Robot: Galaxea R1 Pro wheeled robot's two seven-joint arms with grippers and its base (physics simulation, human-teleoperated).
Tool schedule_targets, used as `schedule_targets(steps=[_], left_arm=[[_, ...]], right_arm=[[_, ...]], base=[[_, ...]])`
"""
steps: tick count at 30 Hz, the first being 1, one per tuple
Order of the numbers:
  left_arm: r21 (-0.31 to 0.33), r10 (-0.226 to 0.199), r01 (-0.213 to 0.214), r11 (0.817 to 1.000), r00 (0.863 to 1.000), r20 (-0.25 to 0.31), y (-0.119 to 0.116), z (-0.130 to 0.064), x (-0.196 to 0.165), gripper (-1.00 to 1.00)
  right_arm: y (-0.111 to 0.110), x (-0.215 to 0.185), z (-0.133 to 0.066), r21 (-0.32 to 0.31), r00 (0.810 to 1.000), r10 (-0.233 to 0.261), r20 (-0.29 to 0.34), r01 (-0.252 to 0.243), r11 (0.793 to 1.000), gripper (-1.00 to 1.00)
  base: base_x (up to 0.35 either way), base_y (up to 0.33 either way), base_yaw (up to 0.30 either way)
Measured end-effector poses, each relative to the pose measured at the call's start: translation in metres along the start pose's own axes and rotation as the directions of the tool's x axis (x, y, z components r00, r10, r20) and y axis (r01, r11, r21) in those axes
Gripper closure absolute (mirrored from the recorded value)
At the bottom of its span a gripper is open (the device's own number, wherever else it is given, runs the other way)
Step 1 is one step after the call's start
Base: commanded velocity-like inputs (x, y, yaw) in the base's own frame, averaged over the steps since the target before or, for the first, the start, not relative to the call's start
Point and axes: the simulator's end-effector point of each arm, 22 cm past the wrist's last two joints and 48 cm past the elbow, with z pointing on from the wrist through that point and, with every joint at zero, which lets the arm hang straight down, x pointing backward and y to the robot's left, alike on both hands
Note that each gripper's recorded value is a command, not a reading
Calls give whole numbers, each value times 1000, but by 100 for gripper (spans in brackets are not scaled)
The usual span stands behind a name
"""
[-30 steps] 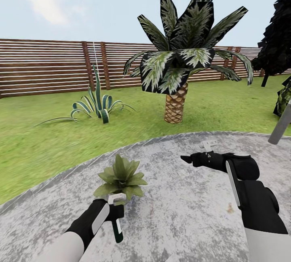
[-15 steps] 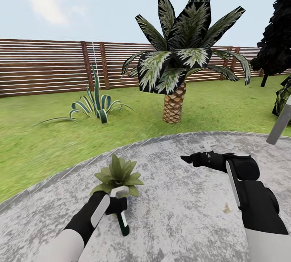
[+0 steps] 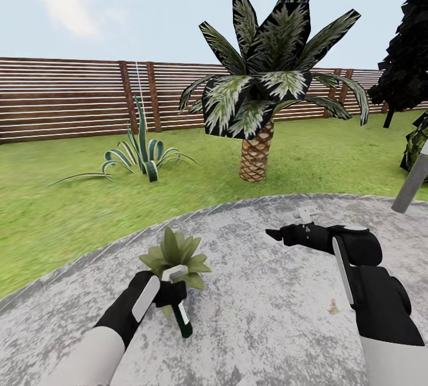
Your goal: Pick up the pesticide atomizer in the garden and spray insectifuge to fully cover both potted plants in the garden.
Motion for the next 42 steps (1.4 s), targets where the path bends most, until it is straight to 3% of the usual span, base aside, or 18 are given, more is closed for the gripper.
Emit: schedule_targets(steps=[4,7,17,21,31,42], left_arm=[[10,2,-2,1000,1000,0,-4,-4,-5,100],[49,-26,27,998,1000,-16,-13,-7,-6,100],[63,-17,17,998,1000,-5,-23,-17,-26,100],[48,-18,19,999,1000,-10,-14,-15,-22,100],[-34,-69,65,997,991,-111,31,9,41,100],[-62,-69,65,996,995,-71,46,19,50,100]], right_arm=[[0,0,0,0,1000,0,-1,0,1000,-100],[0,0,0,0,1000,0,0,0,1000,-100],[1,0,0,-1,1000,-1,-1,1,1000,-100],[1,0,0,-1,1000,-1,-1,1,1000,-100],[1,1,0,-1,1000,-1,-2,1,1000,-100],[0,1,0,1,1000,0,-2,0,1000,-100]], base=[[0,0,0],[0,0,0],[0,0,0],[0,0,0],[0,0,0],[0,0,0]])
